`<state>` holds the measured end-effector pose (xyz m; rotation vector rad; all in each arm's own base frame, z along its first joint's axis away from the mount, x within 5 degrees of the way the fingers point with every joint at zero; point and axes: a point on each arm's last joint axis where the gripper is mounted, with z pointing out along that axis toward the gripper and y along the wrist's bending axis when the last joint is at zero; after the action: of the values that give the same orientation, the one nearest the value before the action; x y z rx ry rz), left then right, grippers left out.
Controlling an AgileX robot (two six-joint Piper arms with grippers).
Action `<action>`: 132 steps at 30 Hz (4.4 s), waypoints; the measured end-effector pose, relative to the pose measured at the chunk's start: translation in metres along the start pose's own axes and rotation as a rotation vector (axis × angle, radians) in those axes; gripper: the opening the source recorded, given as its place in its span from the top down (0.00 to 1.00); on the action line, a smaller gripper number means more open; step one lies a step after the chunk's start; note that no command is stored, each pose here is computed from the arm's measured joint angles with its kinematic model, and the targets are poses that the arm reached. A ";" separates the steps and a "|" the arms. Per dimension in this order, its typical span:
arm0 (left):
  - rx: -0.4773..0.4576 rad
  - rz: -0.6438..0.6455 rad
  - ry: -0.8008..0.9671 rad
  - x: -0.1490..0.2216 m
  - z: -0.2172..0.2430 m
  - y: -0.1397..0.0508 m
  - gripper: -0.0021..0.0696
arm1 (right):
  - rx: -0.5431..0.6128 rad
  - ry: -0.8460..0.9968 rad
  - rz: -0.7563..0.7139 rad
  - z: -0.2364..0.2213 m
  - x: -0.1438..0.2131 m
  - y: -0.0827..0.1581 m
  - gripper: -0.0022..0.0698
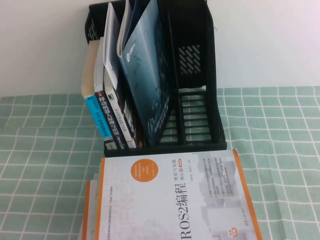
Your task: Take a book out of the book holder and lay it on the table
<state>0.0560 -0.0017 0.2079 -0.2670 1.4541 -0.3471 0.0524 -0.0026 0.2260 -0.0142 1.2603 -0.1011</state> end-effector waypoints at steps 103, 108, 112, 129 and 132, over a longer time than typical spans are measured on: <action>0.243 0.177 0.515 -0.047 0.241 -0.140 0.97 | -0.764 0.255 -0.396 0.192 -0.030 0.204 0.96; 0.221 0.095 0.517 -0.047 0.241 -0.140 0.97 | -0.786 0.300 -0.294 0.188 -0.003 0.232 0.77; 0.212 0.063 0.517 -0.047 0.241 -0.140 0.97 | -0.787 0.294 -0.150 0.191 0.009 0.245 0.47; 0.202 0.012 0.524 -0.047 0.241 -0.141 0.97 | -0.826 0.321 -0.063 0.240 0.052 0.323 0.34; 0.202 0.012 0.524 -0.047 0.241 -0.141 0.97 | -0.776 0.351 -0.054 0.246 0.062 0.327 0.35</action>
<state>0.2823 -0.1207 0.3298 0.0015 1.9166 -0.5796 0.3280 0.3064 0.2205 -0.7262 1.5826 0.3584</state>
